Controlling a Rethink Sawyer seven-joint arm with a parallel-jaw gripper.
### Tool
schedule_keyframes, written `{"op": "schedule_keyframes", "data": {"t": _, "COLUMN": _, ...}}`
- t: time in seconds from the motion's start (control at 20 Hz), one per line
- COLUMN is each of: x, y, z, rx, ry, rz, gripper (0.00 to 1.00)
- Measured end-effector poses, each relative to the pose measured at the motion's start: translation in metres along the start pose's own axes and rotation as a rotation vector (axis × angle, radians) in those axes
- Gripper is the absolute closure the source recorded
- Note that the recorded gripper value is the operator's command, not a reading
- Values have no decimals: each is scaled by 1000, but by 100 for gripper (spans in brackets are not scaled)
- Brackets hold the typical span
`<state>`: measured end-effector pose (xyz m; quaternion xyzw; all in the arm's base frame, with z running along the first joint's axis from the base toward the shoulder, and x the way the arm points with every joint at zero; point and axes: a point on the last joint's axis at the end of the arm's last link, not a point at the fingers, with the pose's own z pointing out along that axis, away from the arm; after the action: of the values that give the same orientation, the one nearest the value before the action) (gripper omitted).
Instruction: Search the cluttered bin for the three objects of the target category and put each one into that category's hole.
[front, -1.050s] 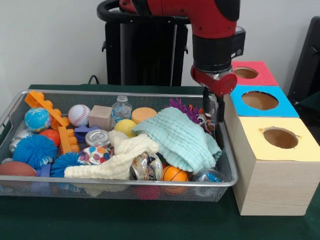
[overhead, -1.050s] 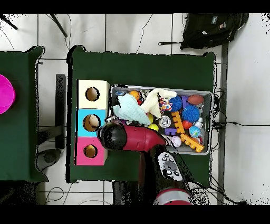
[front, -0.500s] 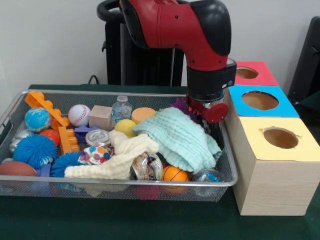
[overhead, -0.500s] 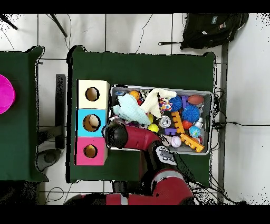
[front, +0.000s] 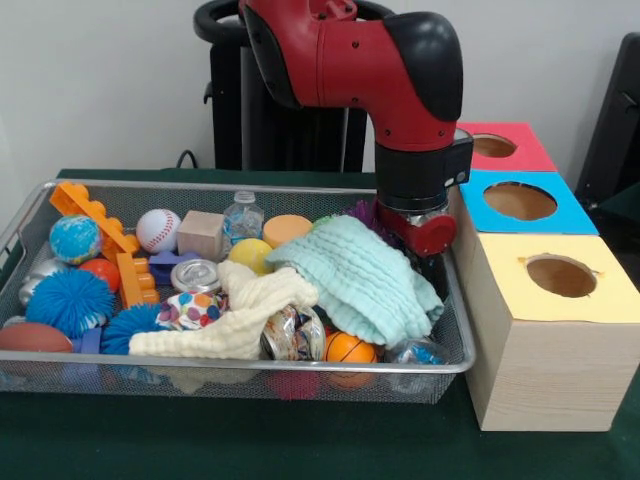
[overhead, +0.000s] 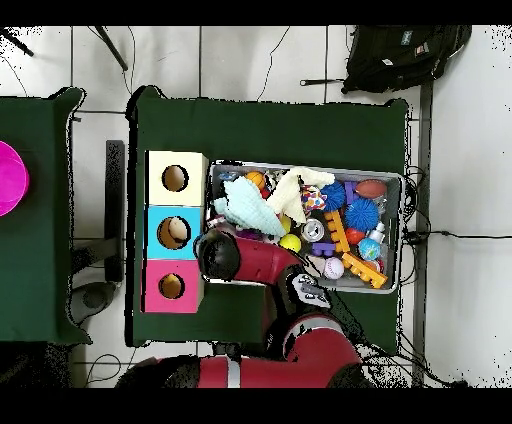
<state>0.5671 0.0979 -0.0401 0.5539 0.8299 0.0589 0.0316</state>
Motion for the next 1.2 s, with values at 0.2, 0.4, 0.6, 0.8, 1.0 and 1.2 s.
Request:
{"op": "schedule_keyframes", "data": {"t": 0.2, "x": -8, "y": -2, "z": 2, "rx": -15, "ry": -13, "rz": 6, "gripper": 0}}
{"op": "schedule_keyframes", "data": {"t": 0.4, "x": -27, "y": -12, "z": 2, "rx": -33, "ry": -37, "rz": -12, "gripper": 0}}
{"op": "schedule_keyframes", "data": {"t": 0.6, "x": -62, "y": -36, "z": 2, "rx": -40, "ry": -50, "rz": -63, "gripper": 0}}
{"op": "schedule_keyframes", "data": {"t": 0.8, "x": -97, "y": -58, "z": 6, "rx": -42, "ry": -30, "rz": -79, "gripper": 0}}
{"op": "schedule_keyframes", "data": {"t": 1.0, "x": -126, "y": -73, "z": 8, "rx": -27, "ry": 0, "rz": -85, "gripper": 0}}
{"op": "schedule_keyframes", "data": {"t": 1.2, "x": -139, "y": -76, "z": 7, "rx": -10, "ry": 39, "rz": -125, "gripper": 0}}
